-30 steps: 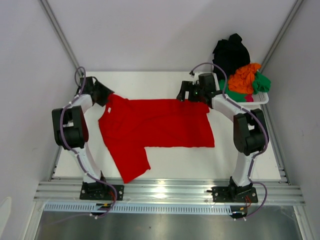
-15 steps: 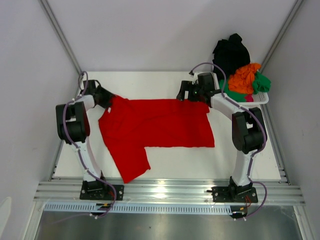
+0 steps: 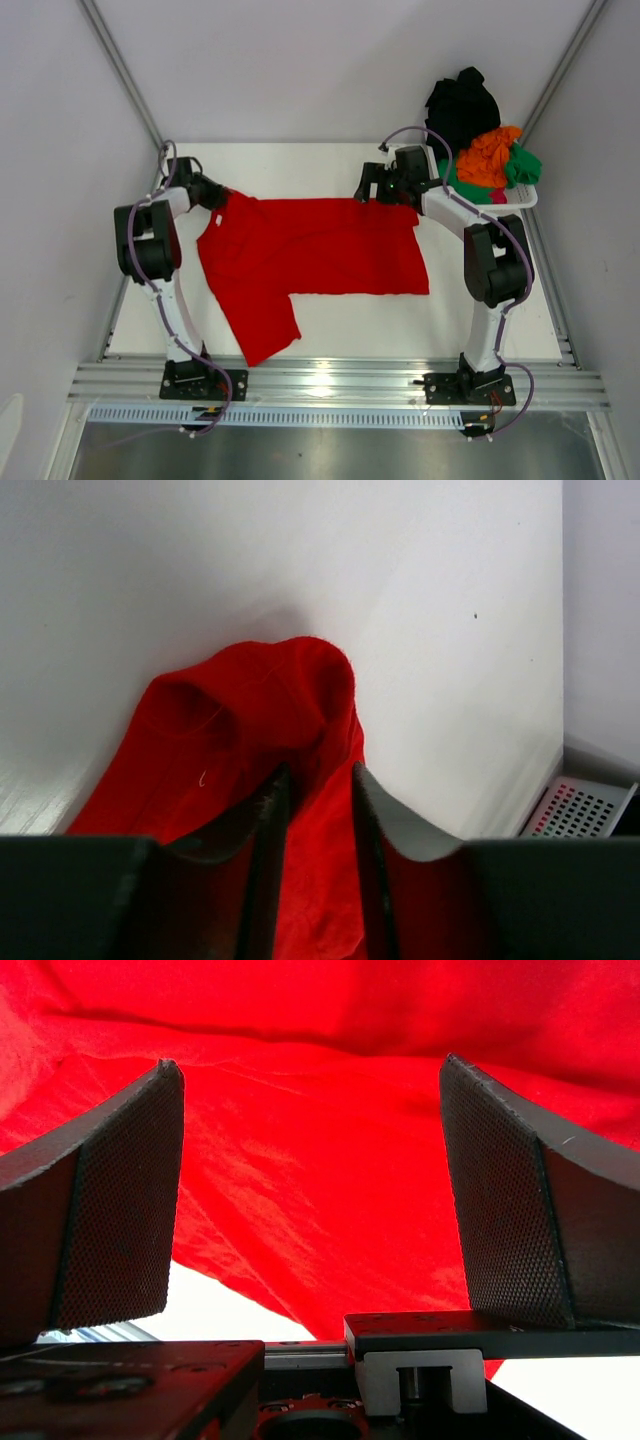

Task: Fold and stack the t-shirts
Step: Fold the tshirt

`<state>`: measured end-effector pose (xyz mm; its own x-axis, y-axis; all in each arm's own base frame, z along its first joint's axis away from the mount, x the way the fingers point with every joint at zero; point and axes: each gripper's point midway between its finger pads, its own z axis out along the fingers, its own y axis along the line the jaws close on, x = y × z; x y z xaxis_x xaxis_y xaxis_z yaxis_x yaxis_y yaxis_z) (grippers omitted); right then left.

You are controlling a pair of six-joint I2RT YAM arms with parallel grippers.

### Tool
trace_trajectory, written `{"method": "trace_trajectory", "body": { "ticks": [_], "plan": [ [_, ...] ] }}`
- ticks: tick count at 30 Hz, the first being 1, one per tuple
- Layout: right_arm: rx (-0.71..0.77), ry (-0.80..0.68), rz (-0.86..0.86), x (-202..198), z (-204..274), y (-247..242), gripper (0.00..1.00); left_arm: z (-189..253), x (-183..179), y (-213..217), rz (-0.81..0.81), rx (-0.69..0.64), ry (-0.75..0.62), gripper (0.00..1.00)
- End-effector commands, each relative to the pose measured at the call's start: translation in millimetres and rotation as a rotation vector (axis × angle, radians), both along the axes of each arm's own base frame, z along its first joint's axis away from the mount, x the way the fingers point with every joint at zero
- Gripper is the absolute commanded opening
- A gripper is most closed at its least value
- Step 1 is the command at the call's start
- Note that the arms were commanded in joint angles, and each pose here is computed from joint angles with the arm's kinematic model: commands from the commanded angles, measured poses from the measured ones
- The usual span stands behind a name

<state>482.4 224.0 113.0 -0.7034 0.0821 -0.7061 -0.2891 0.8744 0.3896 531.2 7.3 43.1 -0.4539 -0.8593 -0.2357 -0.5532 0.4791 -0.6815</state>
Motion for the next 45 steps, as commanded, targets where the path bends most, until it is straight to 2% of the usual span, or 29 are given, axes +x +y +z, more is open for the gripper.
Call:
{"method": "trace_trajectory", "body": {
  "ticks": [1, 6, 7, 15, 24, 31, 45],
  "plan": [
    [0.003, -0.047, -0.008, 7, 18, 1, 0.95, 12, 11, 1, -0.015, -0.022, -0.03, 0.3],
    [0.0, -0.048, -0.011, 5, 18, 0, 0.95, 13, 7, 3, -0.012, -0.016, -0.028, 0.03],
    [-0.001, -0.049, -0.01, 5, 18, 0, 0.95, 13, 6, 5, -0.009, -0.013, -0.028, 0.01],
    [0.0, -0.045, -0.008, 4, 17, -1, 0.95, 40, -13, 8, 0.003, 0.019, -0.09, 0.01],
    [0.003, -0.03, -0.006, -3, 11, -1, 0.95, 23, -51, 11, 0.037, 0.02, -0.042, 0.01],
    [0.004, -0.024, -0.006, -7, 8, -3, 0.95, 30, -57, 25, 0.049, 0.048, -0.061, 0.01],
    [0.004, -0.012, 0.004, -8, 5, -1, 0.95, 15, -71, 35, 0.049, 0.111, 0.006, 0.01]
  ]
}}
